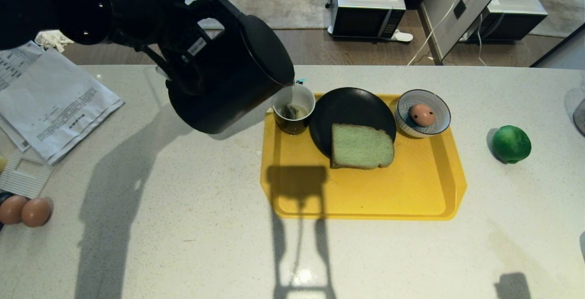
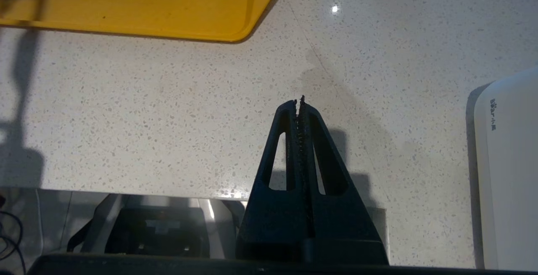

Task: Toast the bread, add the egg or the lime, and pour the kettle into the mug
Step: Pour water into a cup

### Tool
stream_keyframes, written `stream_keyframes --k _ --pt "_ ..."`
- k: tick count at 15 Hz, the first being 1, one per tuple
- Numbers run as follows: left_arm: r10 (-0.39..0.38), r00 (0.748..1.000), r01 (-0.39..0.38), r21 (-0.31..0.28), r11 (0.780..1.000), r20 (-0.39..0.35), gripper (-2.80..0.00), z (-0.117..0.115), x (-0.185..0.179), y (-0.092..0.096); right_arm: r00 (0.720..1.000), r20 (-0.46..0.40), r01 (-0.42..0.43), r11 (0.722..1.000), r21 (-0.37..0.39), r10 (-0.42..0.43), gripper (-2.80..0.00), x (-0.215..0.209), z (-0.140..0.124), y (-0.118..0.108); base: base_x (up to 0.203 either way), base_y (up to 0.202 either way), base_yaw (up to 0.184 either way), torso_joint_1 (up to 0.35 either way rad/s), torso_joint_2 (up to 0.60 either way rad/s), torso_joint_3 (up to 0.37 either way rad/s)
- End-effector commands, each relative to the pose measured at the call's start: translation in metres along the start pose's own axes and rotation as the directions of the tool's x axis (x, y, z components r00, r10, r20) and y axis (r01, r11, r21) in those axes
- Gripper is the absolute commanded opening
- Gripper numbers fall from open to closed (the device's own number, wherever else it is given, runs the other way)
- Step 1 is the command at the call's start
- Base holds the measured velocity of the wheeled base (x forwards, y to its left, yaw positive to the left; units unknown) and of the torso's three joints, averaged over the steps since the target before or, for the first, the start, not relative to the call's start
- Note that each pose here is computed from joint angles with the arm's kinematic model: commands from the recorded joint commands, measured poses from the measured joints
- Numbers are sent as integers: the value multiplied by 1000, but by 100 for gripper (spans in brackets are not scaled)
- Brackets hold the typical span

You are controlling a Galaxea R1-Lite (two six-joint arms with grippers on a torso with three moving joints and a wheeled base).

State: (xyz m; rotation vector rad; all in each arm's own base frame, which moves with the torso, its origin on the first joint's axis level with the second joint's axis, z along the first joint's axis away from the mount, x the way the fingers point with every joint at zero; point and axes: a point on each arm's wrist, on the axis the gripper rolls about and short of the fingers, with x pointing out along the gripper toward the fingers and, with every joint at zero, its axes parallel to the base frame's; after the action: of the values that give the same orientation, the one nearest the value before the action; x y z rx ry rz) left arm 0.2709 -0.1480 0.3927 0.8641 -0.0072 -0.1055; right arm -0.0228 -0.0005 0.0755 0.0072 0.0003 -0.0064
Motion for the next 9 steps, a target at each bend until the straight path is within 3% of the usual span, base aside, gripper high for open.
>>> stream_keyframes --k 1,9 --pt "-25 1000 25 -20 999 1 -280 -4 -5 -2 1000 0 0 1000 0 0 -280 0 0 0 0 0 0 0 0 0" --pt "-30 1000 29 -99 995 -8 -280 -17 -36 7 1000 -1 0 1000 0 0 -280 0 0 0 0 0 0 0 0 0"
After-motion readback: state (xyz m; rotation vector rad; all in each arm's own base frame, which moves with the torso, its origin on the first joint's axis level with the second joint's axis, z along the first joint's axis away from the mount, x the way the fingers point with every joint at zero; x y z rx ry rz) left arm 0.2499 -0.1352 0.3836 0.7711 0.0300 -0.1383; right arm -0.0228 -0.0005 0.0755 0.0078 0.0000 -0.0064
